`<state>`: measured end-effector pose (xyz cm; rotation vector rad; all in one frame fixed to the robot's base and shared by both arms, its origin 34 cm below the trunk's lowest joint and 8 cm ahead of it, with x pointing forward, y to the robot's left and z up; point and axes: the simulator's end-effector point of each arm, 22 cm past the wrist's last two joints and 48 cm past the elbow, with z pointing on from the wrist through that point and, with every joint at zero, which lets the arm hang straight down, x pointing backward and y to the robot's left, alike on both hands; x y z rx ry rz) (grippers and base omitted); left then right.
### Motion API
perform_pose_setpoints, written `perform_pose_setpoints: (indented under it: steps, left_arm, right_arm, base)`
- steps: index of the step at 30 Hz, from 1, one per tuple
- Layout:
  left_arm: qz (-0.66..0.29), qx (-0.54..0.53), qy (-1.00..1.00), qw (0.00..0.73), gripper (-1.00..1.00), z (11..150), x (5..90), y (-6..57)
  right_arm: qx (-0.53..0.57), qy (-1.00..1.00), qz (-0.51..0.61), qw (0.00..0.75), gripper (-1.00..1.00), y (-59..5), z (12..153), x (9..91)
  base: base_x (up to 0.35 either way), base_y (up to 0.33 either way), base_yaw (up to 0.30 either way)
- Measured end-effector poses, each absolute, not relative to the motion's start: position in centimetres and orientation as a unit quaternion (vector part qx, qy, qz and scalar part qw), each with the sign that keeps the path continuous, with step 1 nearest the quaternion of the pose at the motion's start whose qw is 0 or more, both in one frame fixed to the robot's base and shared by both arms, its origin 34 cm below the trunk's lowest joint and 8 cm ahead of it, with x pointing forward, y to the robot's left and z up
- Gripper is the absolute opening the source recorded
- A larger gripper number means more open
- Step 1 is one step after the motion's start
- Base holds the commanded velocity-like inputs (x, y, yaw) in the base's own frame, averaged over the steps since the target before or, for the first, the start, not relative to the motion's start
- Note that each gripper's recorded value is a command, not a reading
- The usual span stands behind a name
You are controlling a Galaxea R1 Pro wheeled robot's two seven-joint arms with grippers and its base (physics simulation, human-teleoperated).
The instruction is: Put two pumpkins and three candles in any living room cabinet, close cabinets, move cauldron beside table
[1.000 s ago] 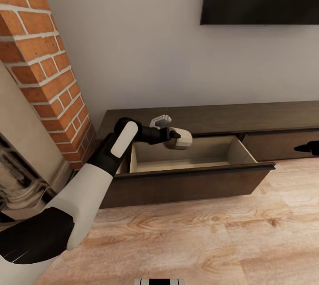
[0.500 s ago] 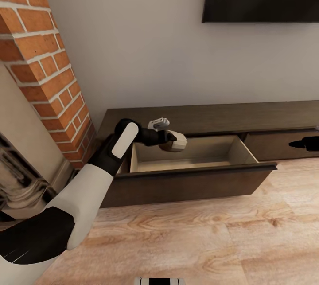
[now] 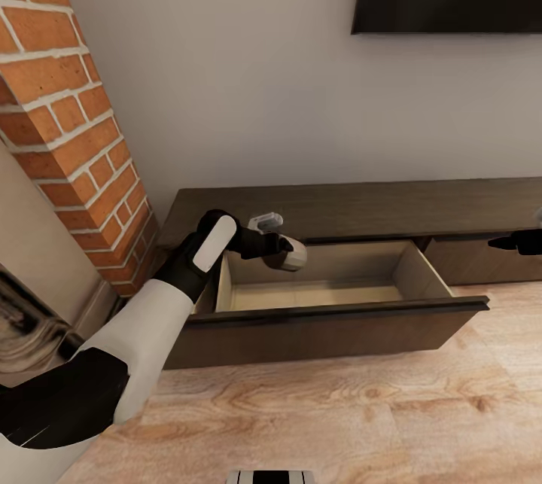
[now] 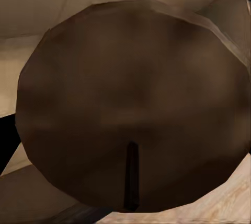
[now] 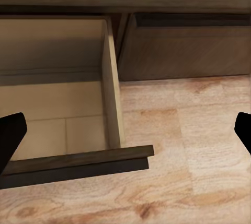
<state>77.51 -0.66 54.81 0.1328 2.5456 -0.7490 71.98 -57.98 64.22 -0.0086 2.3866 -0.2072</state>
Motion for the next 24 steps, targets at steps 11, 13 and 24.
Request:
perform_pose_setpoints:
  steps: [11,13,24]
  left_arm:
    - [-0.249,0.072,0.943,0.209,-1.00,52.1,75.8,-1.0]
    - [-0.237,0.088,0.946,0.205,-1.00,51.5,75.3,-1.3]
    - [-0.199,0.082,0.965,0.153,-1.00,46.4,73.4,0.6]
  right_arm:
    - [-0.003,0.928,-0.082,0.365,1.00,-58.1,64.3,71.9]
    - [-0.003,0.928,-0.082,0.365,1.00,-58.1,64.3,71.9]
    - [-0.002,0.927,-0.084,0.365,1.00,-58.3,64.5,71.9]
  base:
    - [0.166,-0.005,0.000]
    - [0.192,-0.042,0.000]
    - [0.035,-0.008,0.000]
